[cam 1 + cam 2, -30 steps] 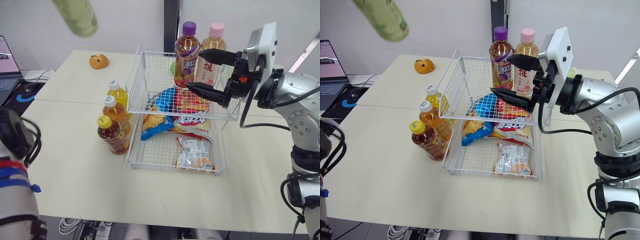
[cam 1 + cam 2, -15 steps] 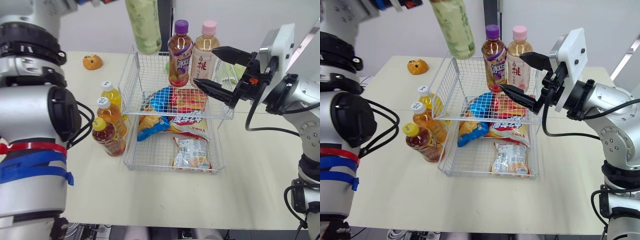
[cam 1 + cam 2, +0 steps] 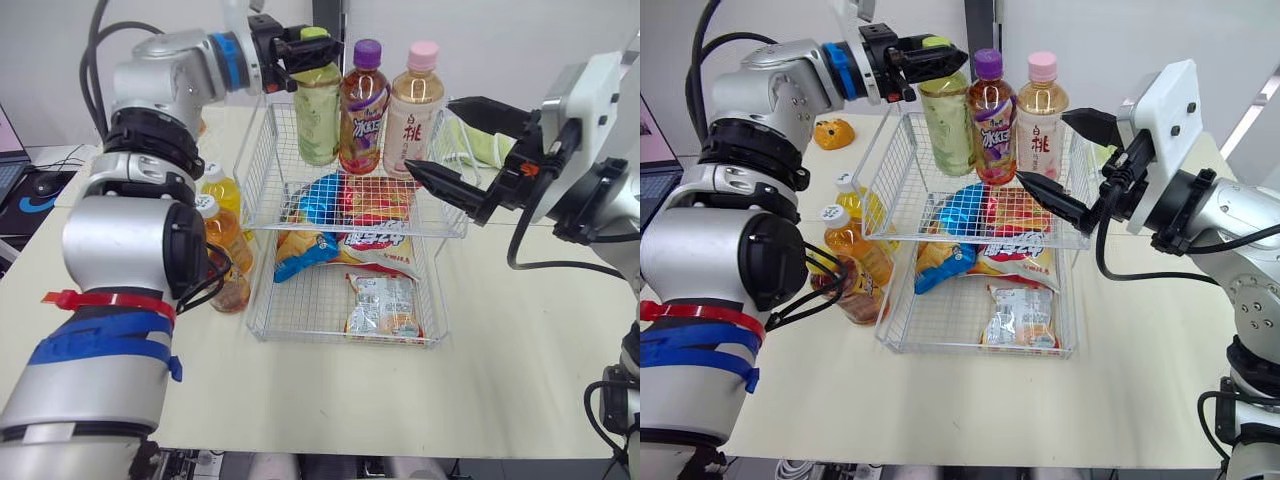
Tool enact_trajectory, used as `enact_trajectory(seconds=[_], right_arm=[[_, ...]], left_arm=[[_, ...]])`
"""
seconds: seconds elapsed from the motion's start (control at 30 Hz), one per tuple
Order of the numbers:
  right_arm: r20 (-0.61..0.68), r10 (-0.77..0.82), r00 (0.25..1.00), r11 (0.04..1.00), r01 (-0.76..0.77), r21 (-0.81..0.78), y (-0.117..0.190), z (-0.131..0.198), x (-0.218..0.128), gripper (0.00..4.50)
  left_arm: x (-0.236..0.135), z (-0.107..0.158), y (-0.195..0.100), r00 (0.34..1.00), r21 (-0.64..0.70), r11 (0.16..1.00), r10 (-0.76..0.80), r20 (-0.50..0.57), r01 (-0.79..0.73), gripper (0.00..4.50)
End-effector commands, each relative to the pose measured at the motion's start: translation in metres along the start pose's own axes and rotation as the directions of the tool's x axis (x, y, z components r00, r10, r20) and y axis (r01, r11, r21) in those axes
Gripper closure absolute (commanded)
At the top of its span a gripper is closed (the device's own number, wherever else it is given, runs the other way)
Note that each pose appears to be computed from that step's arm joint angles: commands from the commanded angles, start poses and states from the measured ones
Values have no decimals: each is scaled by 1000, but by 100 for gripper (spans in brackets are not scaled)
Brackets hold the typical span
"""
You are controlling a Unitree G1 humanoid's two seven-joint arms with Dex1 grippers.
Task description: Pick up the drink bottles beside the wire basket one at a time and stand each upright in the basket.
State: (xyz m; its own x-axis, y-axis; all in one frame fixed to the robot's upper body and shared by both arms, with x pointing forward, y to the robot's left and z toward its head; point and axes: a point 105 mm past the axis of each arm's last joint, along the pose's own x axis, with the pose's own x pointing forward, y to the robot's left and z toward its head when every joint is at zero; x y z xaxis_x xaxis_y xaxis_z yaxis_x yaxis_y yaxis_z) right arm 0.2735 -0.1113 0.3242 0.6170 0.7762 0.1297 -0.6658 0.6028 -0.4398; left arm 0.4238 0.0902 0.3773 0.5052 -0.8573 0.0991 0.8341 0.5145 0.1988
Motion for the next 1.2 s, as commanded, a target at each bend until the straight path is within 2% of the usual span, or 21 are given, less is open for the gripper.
enact_trajectory(seconds=[0.03, 0.1, 0.17, 0.43, 0.57, 0.67, 0.77, 0.87, 1.03, 1.2], right_arm=[[30, -11, 999, 999, 12, -35, 1, 11, -5, 0], [29, -13, 999, 999, 14, -33, 1, 11, -5, 0], [27, -11, 1000, 999, 12, -30, 1, 10, -5, 0], [40, 43, 998, 999, -42, -19, 4, 10, 2, 0], [53, 92, 994, 996, -91, -13, 6, 10, 8, 0], [72, 149, 986, 989, -149, -3, 8, 10, 16, 0], [91, 209, 974, 977, -211, 9, 11, 8, 24, 0], [105, 276, 956, 961, -278, 7, 12, 6, 32, 0], [149, 372, 916, 926, -378, 10, 16, 8, 45, 0], [175, 480, 860, 872, -489, 9, 26, 6, 54, 0]], left_arm=[[4, 10, -3, 998, 23, 1000, -9, 54, 8, 313], [4, 4, -3, 999, 22, 1000, -15, 44, 14, 313], [2, 1, -4, 999, 25, 999, -33, 35, 32, 242], [-25, 14, 12, 998, 45, 998, 32, 63, -35, 4], [-59, 33, 23, 988, 59, 993, 91, 122, -99, 1], [-102, 44, 36, 968, 89, 974, 193, 159, -209, 1], [-155, 34, 47, 928, 147, 920, 344, 142, -364, 1], [-216, 9, 45, 860, 106, 855, 495, 122, -507, 1], [-284, -37, 2, 757, 75, 753, 650, 71, -654, 1], [-321, -80, -78, 715, 36, 715, 699, -8, -698, 1]])
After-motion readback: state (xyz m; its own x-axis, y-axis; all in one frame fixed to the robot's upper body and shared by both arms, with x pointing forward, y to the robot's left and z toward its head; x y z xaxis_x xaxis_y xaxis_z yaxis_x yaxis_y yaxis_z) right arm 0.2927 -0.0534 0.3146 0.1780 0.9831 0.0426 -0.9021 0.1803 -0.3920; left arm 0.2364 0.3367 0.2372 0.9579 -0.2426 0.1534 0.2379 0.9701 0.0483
